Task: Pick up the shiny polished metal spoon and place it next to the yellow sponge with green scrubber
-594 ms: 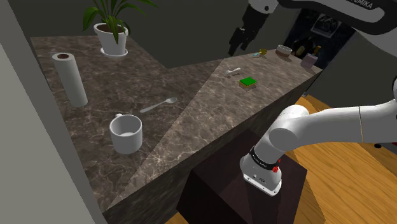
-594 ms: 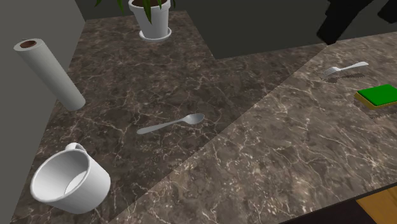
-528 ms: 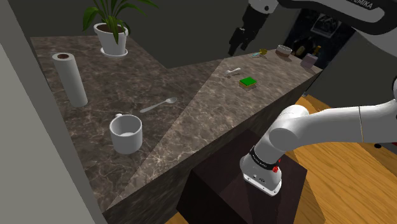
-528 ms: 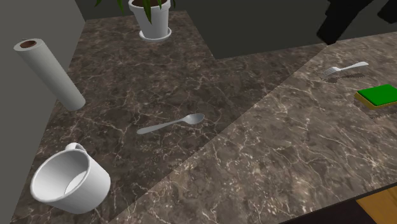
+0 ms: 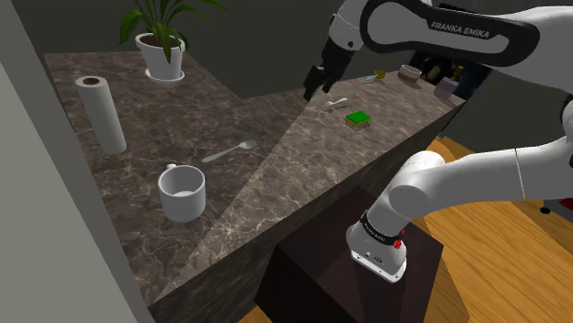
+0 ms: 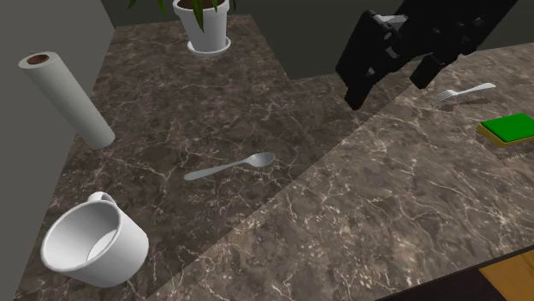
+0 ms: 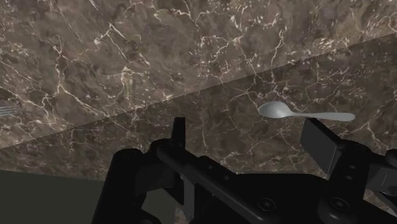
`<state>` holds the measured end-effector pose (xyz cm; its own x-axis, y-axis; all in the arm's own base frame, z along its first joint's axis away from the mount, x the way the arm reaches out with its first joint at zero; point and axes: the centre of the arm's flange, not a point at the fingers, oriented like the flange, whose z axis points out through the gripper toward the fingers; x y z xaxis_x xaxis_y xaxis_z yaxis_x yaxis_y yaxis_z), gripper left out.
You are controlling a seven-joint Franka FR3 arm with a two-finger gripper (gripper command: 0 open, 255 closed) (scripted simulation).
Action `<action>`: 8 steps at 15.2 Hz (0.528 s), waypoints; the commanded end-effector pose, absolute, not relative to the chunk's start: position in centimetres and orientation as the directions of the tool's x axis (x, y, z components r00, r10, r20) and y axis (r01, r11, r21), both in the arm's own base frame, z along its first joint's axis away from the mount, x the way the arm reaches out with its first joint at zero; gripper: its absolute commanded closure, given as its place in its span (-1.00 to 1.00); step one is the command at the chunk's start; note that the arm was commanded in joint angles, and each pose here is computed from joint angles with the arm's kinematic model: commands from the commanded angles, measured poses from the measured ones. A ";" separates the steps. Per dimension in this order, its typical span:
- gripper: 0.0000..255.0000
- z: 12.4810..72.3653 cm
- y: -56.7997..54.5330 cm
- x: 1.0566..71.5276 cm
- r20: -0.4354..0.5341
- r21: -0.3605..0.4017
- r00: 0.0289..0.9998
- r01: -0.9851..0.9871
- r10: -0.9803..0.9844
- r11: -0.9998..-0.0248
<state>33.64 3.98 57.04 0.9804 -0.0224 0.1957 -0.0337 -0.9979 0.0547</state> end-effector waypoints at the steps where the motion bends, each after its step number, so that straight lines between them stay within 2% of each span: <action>1: -1.00 54.5 4.6 34.5 0.208 0.041 0.978 -0.036 -0.027 -0.999; 8: -1.00 47.0 7.5 38.2 0.238 -0.003 0.970 -0.041 -0.040 -0.999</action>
